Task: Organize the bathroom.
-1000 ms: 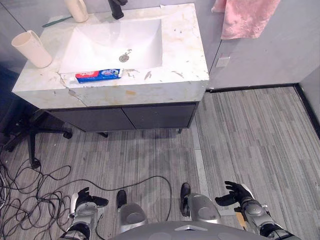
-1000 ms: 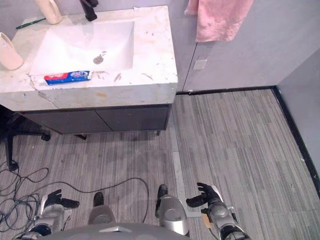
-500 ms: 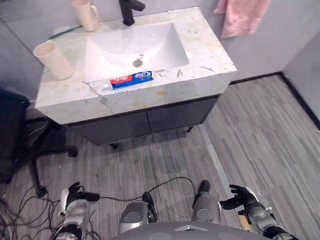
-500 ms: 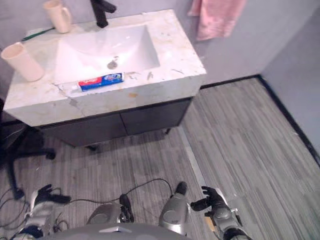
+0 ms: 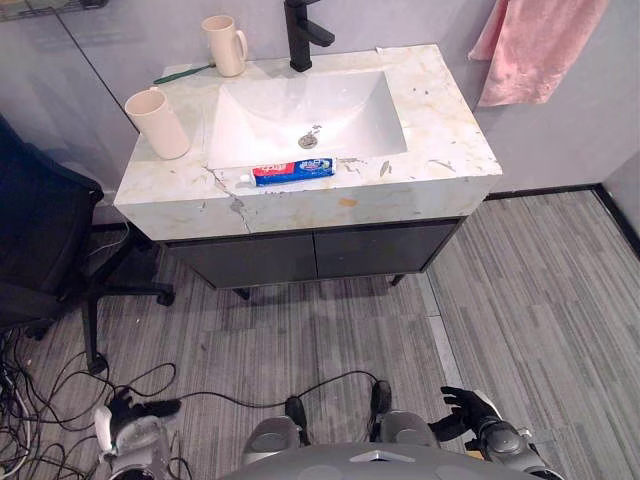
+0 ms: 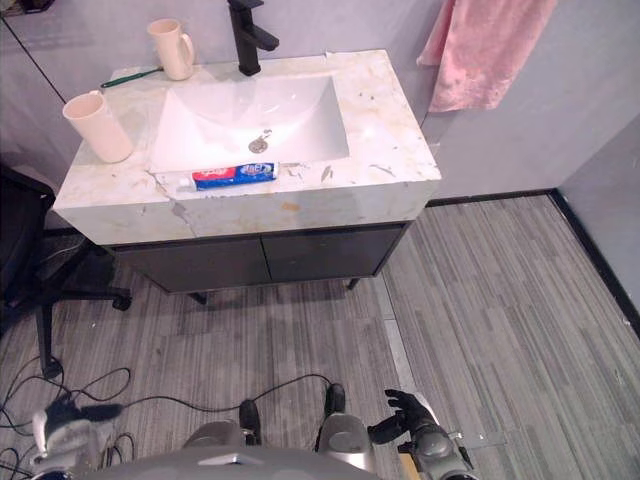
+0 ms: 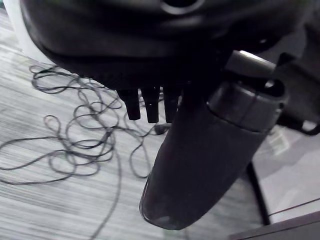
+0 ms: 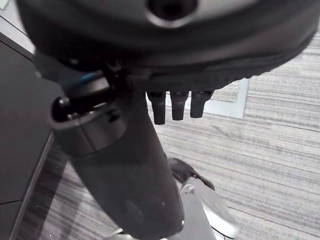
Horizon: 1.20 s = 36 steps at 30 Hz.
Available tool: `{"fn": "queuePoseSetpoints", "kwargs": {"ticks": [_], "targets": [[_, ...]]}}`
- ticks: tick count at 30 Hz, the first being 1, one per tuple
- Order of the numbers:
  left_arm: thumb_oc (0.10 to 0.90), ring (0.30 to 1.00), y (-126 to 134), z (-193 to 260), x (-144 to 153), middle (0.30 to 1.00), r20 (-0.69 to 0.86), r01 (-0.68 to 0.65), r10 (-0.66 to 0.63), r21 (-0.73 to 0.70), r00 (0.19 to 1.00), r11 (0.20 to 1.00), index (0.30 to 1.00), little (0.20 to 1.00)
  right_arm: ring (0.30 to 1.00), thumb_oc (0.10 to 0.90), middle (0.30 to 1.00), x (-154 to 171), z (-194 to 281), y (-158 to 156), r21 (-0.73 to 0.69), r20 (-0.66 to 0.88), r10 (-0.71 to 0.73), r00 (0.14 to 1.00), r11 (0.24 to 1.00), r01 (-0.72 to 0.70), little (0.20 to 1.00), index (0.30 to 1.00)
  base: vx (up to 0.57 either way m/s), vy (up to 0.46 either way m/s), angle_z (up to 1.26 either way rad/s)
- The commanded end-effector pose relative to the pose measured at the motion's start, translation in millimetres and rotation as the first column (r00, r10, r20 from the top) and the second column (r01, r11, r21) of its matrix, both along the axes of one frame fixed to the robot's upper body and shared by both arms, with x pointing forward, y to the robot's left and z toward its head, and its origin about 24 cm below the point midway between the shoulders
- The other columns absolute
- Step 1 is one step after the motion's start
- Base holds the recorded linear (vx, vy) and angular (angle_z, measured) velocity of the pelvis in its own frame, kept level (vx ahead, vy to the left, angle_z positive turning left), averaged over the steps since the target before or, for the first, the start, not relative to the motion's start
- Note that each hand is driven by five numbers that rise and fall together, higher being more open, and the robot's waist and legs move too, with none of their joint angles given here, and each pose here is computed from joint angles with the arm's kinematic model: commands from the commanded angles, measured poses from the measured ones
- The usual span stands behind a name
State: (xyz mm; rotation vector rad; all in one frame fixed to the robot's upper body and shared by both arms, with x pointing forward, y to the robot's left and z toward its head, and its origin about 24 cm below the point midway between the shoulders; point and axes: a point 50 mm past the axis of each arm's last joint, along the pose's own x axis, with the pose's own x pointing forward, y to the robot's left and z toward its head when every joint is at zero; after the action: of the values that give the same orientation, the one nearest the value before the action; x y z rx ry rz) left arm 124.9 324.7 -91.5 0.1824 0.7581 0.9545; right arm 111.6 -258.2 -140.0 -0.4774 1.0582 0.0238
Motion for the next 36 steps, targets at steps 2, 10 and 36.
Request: {"fn": "queuePoseSetpoints", "kwargs": {"ticks": [2, 10, 36], "targets": [[0.800, 0.900, 74.8, 138.0, 41.7, 0.900, 0.483, -0.354, 0.087, 0.496, 0.872, 0.793, 0.900, 0.900, 0.900, 0.800, 0.900, 14.4, 3.1, 5.3, 0.012, 0.059, 0.010, 0.998, 1.000, -0.011, 0.900, 0.900, -0.02, -0.134, 0.07], [0.800, 0.900, 67.6, 276.3, 54.1, 0.900, 0.738, -0.557, -0.247, 0.647, 0.628, 0.521, 0.900, 0.900, 0.900, 0.800, 0.900, 5.5, -5.6, 20.2, 0.045, 0.024, -0.009, 1.000, 0.999, 0.008, 0.900, 0.900, 0.03, -0.088, 0.09], [0.800, 0.900, -28.8, 433.3, 137.8, 0.900, 0.168, 0.475, -0.972, 0.850, 0.162, 0.226, 0.900, 0.900, 0.900, 0.800, 0.900, -1.6, -5.8, -0.6, 0.009, -0.110, 0.076, 0.991, 0.997, -0.075, 0.900, 0.900, 0.00, -0.002, -0.06]]}}
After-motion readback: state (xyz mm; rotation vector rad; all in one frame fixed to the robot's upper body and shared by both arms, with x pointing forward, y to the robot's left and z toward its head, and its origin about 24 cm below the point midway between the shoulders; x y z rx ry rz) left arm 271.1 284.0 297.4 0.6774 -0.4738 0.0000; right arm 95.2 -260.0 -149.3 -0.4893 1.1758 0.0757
